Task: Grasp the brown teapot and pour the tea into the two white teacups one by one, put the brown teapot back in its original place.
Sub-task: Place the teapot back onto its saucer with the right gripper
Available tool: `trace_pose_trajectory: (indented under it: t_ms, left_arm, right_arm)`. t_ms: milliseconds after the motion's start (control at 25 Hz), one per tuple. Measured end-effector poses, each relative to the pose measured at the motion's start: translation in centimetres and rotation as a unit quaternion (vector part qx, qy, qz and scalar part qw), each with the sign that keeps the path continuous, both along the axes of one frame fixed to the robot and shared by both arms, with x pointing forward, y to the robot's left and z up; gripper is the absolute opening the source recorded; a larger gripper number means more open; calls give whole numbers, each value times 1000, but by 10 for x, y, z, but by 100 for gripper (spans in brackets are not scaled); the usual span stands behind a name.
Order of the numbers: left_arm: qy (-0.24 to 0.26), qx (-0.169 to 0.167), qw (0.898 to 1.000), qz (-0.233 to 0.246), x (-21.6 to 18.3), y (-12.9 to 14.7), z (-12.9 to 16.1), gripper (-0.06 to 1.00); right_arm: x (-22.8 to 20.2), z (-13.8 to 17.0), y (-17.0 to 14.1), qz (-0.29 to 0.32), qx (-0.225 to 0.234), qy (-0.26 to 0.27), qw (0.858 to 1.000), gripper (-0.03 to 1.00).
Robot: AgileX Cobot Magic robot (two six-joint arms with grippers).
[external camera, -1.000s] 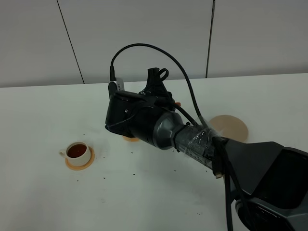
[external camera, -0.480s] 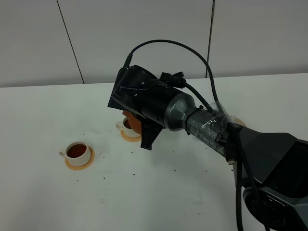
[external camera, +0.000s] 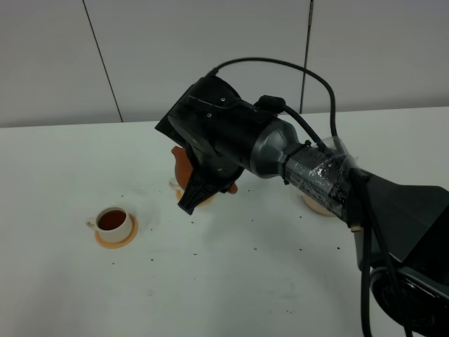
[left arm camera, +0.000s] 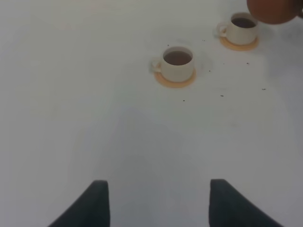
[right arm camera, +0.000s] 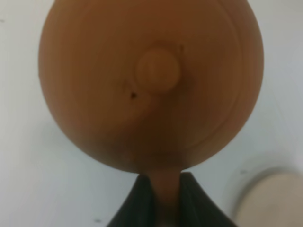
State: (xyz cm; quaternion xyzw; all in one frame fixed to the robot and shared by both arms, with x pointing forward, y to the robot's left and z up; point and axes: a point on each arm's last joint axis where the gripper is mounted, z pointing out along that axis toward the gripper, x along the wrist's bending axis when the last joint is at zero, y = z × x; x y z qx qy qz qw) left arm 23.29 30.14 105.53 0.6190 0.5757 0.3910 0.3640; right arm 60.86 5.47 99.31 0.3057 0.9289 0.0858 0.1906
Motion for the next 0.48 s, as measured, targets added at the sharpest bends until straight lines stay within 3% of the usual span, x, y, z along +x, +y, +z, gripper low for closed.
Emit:
trace_pose_trajectory:
  t_ms: [240, 480]
  left_arm:
    - [0, 0, 1000, 0, 0, 0, 0, 53]
    - [0, 1, 1000, 0, 0, 0, 0, 53]
  right_arm:
    - [-1, -17, -9, -42, 21, 59, 997, 9]
    - [0, -19, -13, -55, 22, 67, 996, 9]
